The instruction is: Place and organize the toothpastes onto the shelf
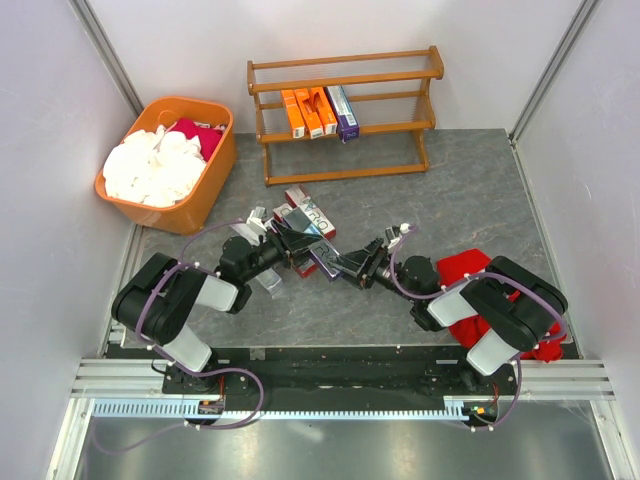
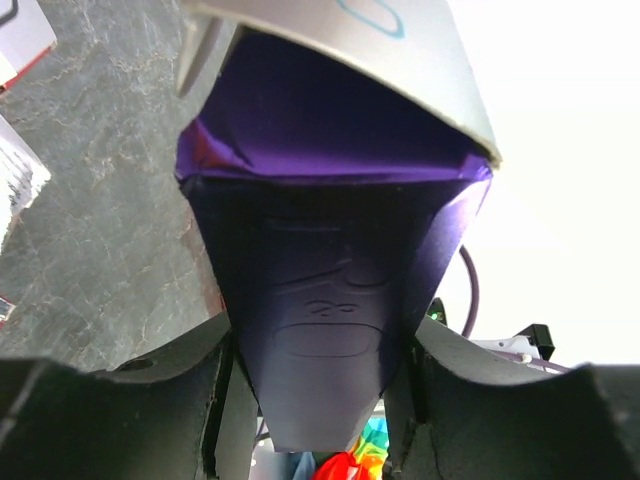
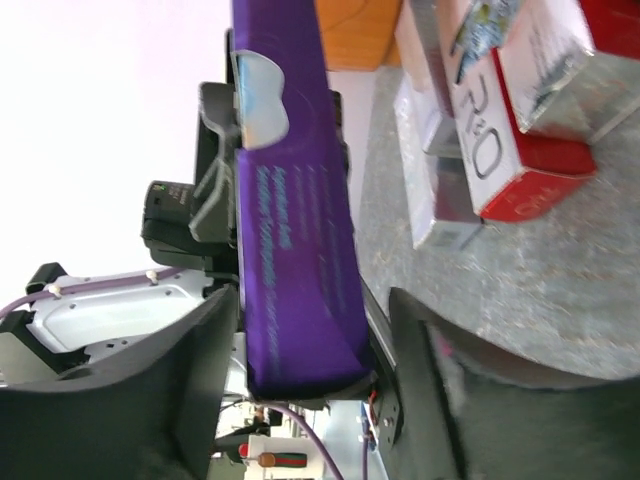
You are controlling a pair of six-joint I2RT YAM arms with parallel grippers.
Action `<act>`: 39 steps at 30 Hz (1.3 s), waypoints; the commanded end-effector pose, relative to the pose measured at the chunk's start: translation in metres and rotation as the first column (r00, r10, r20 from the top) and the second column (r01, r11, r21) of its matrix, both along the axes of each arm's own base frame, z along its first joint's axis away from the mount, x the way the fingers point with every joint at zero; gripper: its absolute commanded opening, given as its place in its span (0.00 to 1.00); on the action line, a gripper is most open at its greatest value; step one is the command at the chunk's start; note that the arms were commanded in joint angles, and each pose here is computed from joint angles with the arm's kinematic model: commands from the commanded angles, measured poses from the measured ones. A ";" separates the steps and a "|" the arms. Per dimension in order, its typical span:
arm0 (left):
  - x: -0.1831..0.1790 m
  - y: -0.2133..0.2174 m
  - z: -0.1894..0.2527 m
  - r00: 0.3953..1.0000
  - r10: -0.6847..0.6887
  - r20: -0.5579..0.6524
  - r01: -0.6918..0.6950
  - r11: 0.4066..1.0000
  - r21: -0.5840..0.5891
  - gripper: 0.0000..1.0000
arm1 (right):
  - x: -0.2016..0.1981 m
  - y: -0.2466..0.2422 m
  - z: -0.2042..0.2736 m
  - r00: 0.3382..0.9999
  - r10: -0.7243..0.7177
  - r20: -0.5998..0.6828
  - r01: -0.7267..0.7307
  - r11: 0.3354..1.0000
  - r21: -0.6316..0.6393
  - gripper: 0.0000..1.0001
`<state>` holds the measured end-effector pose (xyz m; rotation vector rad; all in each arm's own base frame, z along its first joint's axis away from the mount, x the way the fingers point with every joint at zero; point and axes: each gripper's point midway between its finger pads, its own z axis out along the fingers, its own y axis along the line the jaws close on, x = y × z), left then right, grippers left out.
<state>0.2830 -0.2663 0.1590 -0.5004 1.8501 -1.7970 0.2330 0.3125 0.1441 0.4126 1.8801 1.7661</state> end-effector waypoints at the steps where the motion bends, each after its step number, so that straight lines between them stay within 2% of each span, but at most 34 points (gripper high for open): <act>1: -0.016 0.004 0.100 0.932 0.023 0.361 0.056 0.977 -0.208 0.52 | -0.001 0.000 0.083 0.968 -0.027 0.249 -0.029 0.976 0.217 0.64; 5: -0.016 0.005 0.099 0.931 0.030 0.363 0.048 0.978 -0.205 0.53 | -0.002 -0.001 0.092 0.965 -0.025 0.262 -0.038 0.971 0.234 0.49; 8: -0.016 0.005 0.099 0.928 0.032 0.371 0.047 0.979 -0.201 0.60 | -0.005 -0.003 0.093 0.965 -0.023 0.260 -0.039 0.972 0.231 0.44; 12: -0.016 0.005 0.097 0.929 0.032 0.369 0.044 0.980 -0.195 0.86 | -0.004 -0.006 0.094 0.966 -0.039 0.257 -0.016 0.978 0.209 0.40; 14: -0.016 0.005 0.093 0.930 0.028 0.366 0.045 0.981 -0.188 0.91 | -0.001 -0.007 0.089 0.969 -0.051 0.243 0.006 0.983 0.182 0.40; 16: -0.017 0.005 0.090 0.932 0.023 0.362 0.046 0.982 -0.180 1.00 | 0.001 -0.011 0.089 0.969 -0.065 0.237 0.024 0.985 0.170 0.39; 22: -0.017 0.007 0.076 0.941 0.025 0.336 0.030 0.987 -0.157 1.00 | 0.032 -0.036 0.081 0.960 -0.163 0.227 0.144 0.985 0.097 0.39; 27: -0.019 0.008 0.078 0.936 0.023 0.352 0.032 0.988 -0.150 1.00 | 0.071 -0.063 0.100 0.927 -0.248 0.282 0.237 0.969 0.075 0.39; 29: -0.019 0.008 0.080 0.931 0.021 0.365 0.036 0.988 -0.148 1.00 | 0.084 -0.069 0.097 0.919 -0.266 0.290 0.271 0.962 0.025 0.40; 37: -0.018 0.006 0.078 0.933 0.006 0.359 0.049 0.989 -0.142 1.00 | 0.171 -0.110 0.112 0.859 -0.395 0.327 0.455 0.880 -0.133 0.41; 39: -0.018 0.006 0.077 0.936 0.000 0.353 0.055 0.988 -0.144 1.00 | 0.192 -0.120 0.122 0.842 -0.420 0.340 0.483 0.867 -0.124 0.41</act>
